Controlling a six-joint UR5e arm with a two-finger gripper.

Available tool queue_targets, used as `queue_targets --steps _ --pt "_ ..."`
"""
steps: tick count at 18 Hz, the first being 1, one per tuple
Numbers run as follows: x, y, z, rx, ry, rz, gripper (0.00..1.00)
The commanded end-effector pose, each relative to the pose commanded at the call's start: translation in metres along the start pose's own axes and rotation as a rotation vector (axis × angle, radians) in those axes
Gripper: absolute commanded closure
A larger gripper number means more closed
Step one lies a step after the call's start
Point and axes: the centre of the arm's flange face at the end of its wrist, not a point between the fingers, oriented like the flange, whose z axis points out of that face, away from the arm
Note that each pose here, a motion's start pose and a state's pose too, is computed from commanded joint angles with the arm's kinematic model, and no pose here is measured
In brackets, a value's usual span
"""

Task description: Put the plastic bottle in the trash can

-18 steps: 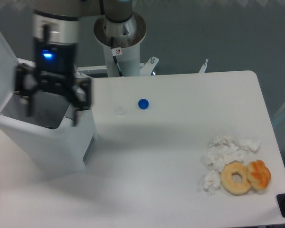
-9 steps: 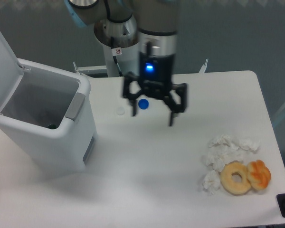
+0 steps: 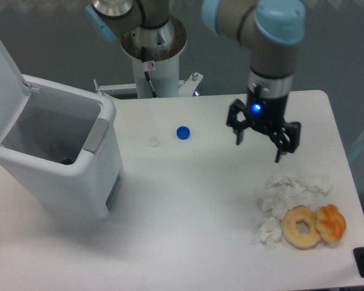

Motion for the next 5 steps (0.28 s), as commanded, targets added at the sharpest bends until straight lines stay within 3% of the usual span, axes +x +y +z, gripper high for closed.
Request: queue_targets --steps 5 --pt "-0.023 0.007 0.032 -0.055 0.017 0.021 0.0"
